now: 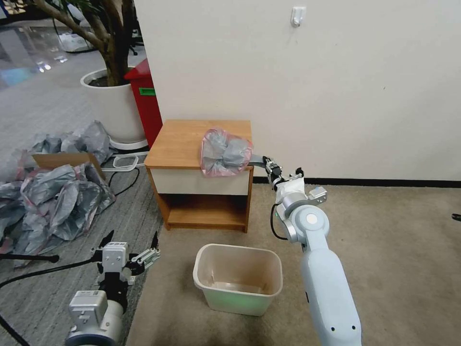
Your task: Pick up the garbage bag from the table and place it over the trash can.
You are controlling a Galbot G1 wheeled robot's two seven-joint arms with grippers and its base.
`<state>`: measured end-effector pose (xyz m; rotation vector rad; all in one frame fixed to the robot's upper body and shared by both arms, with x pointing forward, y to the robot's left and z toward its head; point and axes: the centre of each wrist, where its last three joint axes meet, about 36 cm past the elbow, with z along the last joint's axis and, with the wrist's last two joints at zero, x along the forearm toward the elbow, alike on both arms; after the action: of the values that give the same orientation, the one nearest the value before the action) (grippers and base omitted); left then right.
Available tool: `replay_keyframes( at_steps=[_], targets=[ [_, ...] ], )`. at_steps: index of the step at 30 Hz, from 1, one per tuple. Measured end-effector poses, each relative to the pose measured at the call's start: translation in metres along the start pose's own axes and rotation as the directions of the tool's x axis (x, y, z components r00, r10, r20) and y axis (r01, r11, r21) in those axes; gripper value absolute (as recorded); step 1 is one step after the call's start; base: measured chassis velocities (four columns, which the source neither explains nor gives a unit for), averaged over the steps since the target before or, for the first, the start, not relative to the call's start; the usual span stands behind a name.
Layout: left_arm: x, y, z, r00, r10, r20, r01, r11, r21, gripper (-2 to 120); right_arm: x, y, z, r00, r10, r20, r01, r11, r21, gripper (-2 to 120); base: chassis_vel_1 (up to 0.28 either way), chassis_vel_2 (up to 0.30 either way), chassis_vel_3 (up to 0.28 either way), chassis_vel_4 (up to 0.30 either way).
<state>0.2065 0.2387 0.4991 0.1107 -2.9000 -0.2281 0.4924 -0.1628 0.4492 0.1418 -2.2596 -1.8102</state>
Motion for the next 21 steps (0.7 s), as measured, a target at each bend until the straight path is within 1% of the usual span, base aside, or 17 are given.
replay_keyframes(
  at_steps=[2, 7, 8, 11, 12, 15, 16, 19, 21],
  targets=[
    [-0.001, 0.0, -0.001, 1.0, -0.001, 0.006, 0.001, 1.0, -0.002, 100, 0.009, 0.007, 0.004, 1.0, -0.008, -0.006, 0.008, 1.0, -0.018, 1, 0.0, 0.0, 0.0, 0.0],
    [-0.003, -0.001, -0.002, 1.0, 0.0, 0.017, 0.0, 1.0, -0.003, 100, 0.026, 0.016, 0.015, 1.0, -0.018, -0.022, 0.018, 0.999, -0.027, 0, 0.0, 0.0, 0.0, 0.0],
    [-0.004, -0.001, -0.003, 1.0, 0.002, 0.023, -0.002, 1.0, -0.002, 100, 0.04, 0.02, 0.022, 0.999, -0.014, -0.035, 0.013, 1.0, -0.027, 0, 0.0, 0.0, 0.0, 0.0],
    [-0.004, -0.002, -0.004, 1.0, 0.008, 0.029, -0.008, 1.0, -0.001, 100, 0.066, 0.032, 0.034, 0.998, -0.003, -0.06, 0.002, 1.0, -0.03, 0, 0.0, 0.0, 0.0, 0.0],
    [-0.004, -0.002, -0.004, 1.0, 0.008, 0.029, -0.008, 1.0, -0.001, 100, 0.066, 0.032, 0.034, 0.998, -0.003, -0.06, 0.002, 1.0, -0.03, 0, 0.0, 0.0, 0.0, 0.0],
    [-0.005, -0.001, -0.004, 0.999, 0.01, 0.033, -0.009, 1.0, -0.008, 100, 0.097, 0.049, 0.047, 0.995, 0.023, -0.095, -0.026, 0.999, -0.032, 0, 0.0, 0.0, 0.0, 0.0],
    [-0.005, -0.001, -0.004, 0.999, 0.01, 0.033, -0.009, 1.0, -0.008, 100, 0.097, 0.049, 0.047, 0.995, 0.023, -0.095, -0.026, 0.999, -0.032, 0, 0.0, 0.0, 0.0, 0.0],
    [-0.006, 0.0, -0.005, 0.999, 0.009, 0.038, -0.008, 1.0, -0.015, 100, 0.125, 0.056, 0.059, 0.987, 0.084, -0.137, -0.088, 0.996, -0.02, 0, 0.0, 0.0, 0.0, 0.0],
    [-0.006, 0.0, -0.005, 0.999, 0.009, 0.038, -0.008, 1.0, -0.016, 100, 0.131, 0.057, 0.062, 0.984, 0.102, -0.146, -0.105, 0.994, -0.017, 0, 0.0, 0.0, 0.0, 0.0]
  ],
)
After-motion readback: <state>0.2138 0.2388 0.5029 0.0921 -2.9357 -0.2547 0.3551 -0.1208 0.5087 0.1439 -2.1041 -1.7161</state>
